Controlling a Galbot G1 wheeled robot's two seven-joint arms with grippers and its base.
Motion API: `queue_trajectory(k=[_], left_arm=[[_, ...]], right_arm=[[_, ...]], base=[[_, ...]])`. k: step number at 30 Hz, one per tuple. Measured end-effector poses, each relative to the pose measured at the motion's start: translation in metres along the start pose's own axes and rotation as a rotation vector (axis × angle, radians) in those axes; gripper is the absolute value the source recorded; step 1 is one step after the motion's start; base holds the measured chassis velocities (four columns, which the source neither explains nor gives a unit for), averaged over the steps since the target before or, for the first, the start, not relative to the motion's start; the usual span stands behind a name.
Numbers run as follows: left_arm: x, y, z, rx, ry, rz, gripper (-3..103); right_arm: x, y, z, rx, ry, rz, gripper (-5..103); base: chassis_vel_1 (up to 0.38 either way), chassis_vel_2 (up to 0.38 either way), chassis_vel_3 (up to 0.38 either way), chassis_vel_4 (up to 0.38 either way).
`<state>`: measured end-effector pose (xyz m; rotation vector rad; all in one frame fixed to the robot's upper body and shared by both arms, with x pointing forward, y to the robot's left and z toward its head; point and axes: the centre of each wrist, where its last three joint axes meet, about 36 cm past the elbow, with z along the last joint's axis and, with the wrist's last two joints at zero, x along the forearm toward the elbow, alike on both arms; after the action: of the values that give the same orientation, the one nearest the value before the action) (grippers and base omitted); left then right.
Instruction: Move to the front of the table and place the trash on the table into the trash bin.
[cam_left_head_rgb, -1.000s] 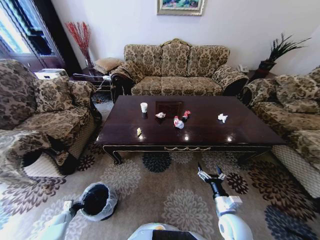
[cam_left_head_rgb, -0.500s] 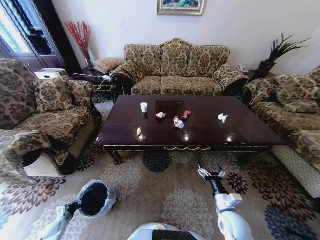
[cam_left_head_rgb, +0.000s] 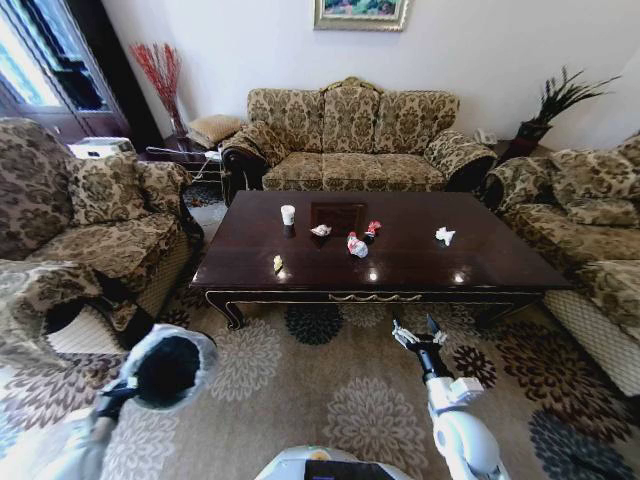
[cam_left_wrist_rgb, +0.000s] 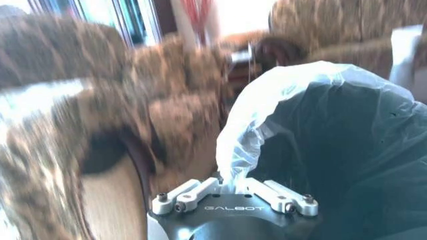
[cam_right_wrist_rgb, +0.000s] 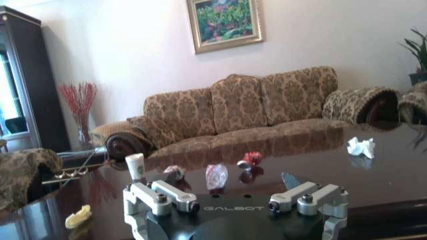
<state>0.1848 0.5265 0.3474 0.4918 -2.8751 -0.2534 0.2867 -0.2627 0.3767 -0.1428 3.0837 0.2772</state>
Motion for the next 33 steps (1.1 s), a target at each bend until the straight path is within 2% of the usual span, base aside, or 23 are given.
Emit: queue_trajectory(k=[1, 2, 4, 5, 7, 10, 11, 13, 14, 18, 22, 25, 29, 33], left_arm=[[0.005, -0.001, -0.017, -0.002, -0.039, -0.001, 2], [0.005, -0.001, -0.017, -0.002, -0.039, -0.001, 2], [0.009, -0.006, -0.049, 0.007, -0.103, 0.013, 2], [0.011, -0.011, -0.075, 0.014, -0.164, 0.03, 2], [0.012, -0.013, -0.083, 0.016, -0.186, 0.037, 2], [0.015, -0.023, -0.129, 0.019, -0.295, 0.086, 2], [0.015, -0.023, -0.129, 0.019, -0.295, 0.086, 2], [0.011, -0.032, -0.159, 0.016, -0.347, 0.135, 2], [0.011, -0.032, -0.159, 0.016, -0.347, 0.135, 2], [-0.009, -0.048, -0.196, -0.015, -0.396, 0.231, 2], [-0.019, -0.056, -0.206, -0.022, -0.396, 0.277, 2], [-0.029, -0.072, -0.208, -0.019, -0.381, 0.354, 2], [-0.034, -0.08, -0.198, -0.01, -0.372, 0.378, 2], [-0.034, -0.081, -0.188, 0.002, -0.368, 0.368, 2]], right_arm=[[0.001, 0.001, -0.002, -0.006, -0.007, -0.004, 100], [0.001, 0.001, -0.002, -0.006, -0.007, -0.004, 100], [0.007, 0.001, -0.005, -0.02, -0.014, -0.006, 100], [0.011, 0.003, -0.007, -0.027, -0.021, -0.001, 100], [0.012, 0.003, -0.007, -0.027, -0.024, 0.0, 100], [0.014, 0.004, -0.011, -0.005, -0.037, 0.01, 100], [0.014, 0.004, -0.011, -0.005, -0.037, 0.01, 100], [0.011, 0.004, -0.014, 0.026, -0.057, 0.042, 100], [0.011, 0.004, -0.014, 0.026, -0.057, 0.042, 100], [0.002, 0.004, -0.021, 0.041, -0.119, 0.077, 100], [0.003, 0.004, -0.024, 0.046, -0.122, 0.063, 100], [0.009, 0.004, -0.023, 0.059, -0.095, 0.023, 100], [0.008, 0.006, -0.022, 0.068, -0.093, 0.007, 100], [0.005, 0.008, -0.023, 0.067, -0.099, -0.011, 100]], base=[[0.0, 0.0, 0.0, 0.0], [0.0, 0.0, 0.0, 0.0], [0.0, 0.0, 0.0, 0.0], [0.0, 0.0, 0.0, 0.0], [0.0, 0.0, 0.0, 0.0], [0.0, 0.0, 0.0, 0.0], [0.0, 0.0, 0.0, 0.0], [0.0, 0.0, 0.0, 0.0], [0.0, 0.0, 0.0, 0.0], [0.0, 0.0, 0.0, 0.0], [0.0, 0.0, 0.0, 0.0], [0.0, 0.0, 0.0, 0.0], [0.0, 0.0, 0.0, 0.0], [-0.005, 0.007, 0.016, -0.009]])
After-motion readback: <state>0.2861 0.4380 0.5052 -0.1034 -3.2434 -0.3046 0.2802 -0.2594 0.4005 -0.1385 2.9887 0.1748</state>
